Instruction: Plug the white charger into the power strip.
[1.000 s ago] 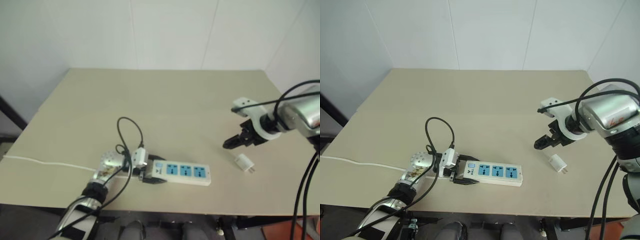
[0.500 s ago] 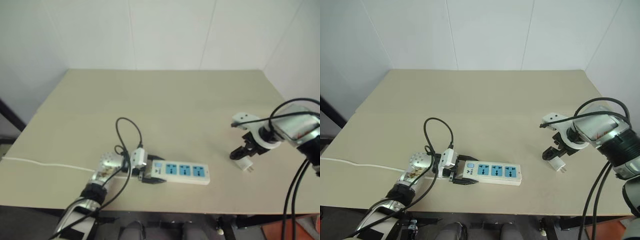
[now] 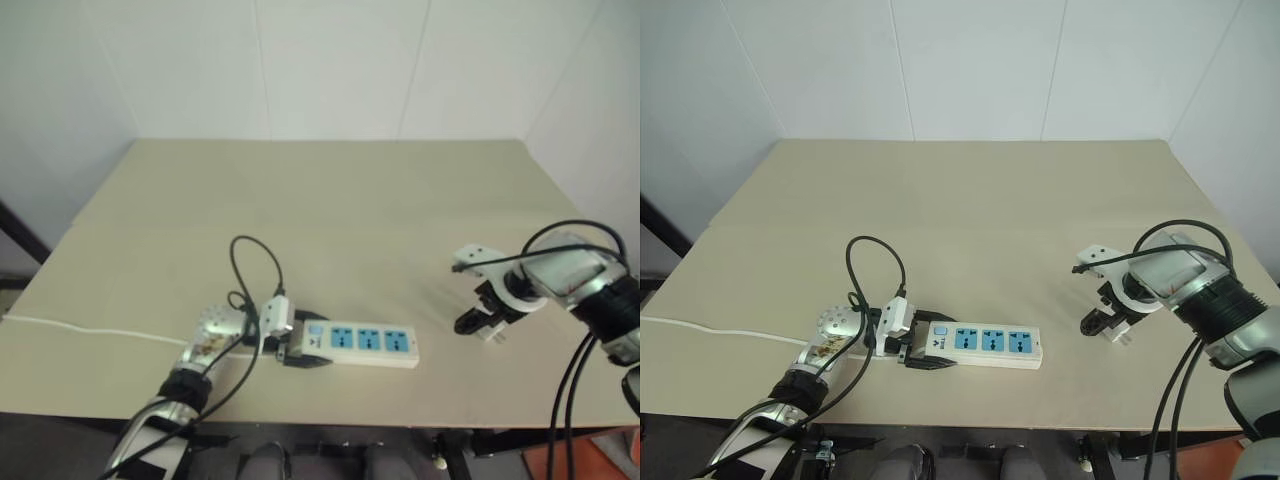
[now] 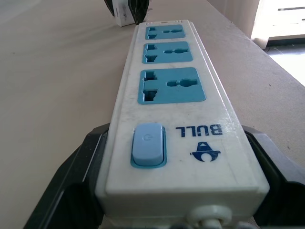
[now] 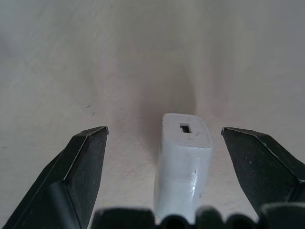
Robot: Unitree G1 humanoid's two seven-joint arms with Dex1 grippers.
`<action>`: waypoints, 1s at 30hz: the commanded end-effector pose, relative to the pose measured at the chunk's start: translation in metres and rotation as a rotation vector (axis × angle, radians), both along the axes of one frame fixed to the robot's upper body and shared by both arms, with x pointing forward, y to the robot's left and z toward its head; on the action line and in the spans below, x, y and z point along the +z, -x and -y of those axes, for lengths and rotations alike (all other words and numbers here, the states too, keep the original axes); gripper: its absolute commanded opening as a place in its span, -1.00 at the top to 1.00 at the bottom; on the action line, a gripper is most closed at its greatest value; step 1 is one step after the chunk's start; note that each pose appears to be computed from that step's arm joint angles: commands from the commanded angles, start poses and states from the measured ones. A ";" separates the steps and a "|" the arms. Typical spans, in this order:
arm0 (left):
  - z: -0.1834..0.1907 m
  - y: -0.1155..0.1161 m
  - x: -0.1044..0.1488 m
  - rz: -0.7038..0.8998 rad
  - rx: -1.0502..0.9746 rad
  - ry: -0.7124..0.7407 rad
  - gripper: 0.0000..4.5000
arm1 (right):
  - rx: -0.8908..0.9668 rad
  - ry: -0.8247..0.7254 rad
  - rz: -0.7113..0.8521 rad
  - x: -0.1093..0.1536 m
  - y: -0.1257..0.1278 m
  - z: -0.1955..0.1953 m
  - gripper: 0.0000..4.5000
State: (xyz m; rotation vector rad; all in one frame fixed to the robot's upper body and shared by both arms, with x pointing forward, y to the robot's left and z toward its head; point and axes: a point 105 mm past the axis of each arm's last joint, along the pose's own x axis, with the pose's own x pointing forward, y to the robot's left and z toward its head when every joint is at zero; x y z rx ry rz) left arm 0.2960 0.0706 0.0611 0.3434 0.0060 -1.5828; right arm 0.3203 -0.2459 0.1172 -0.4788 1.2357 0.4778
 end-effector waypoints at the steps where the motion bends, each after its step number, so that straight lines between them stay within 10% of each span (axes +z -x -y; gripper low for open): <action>1: -0.004 0.012 -0.032 -0.110 0.003 -0.098 -0.49 | 0.017 0.005 0.026 0.004 -0.005 0.000 -1.00; 12: -0.006 0.012 -0.034 -0.112 0.013 -0.105 -0.49 | 0.046 0.011 0.015 -0.001 -0.002 -0.002 0.50; 17: -0.008 0.010 -0.036 -0.110 0.026 -0.116 -0.49 | 0.011 -0.049 0.263 0.053 -0.035 -0.003 0.50; 23: -0.010 0.011 -0.039 -0.117 0.024 -0.132 -0.49 | 0.101 -0.589 1.024 0.172 -0.070 -0.049 0.50; 30: -0.008 0.008 -0.037 -0.111 0.028 -0.132 -0.49 | 0.433 -0.973 1.077 0.123 -0.011 -0.107 0.50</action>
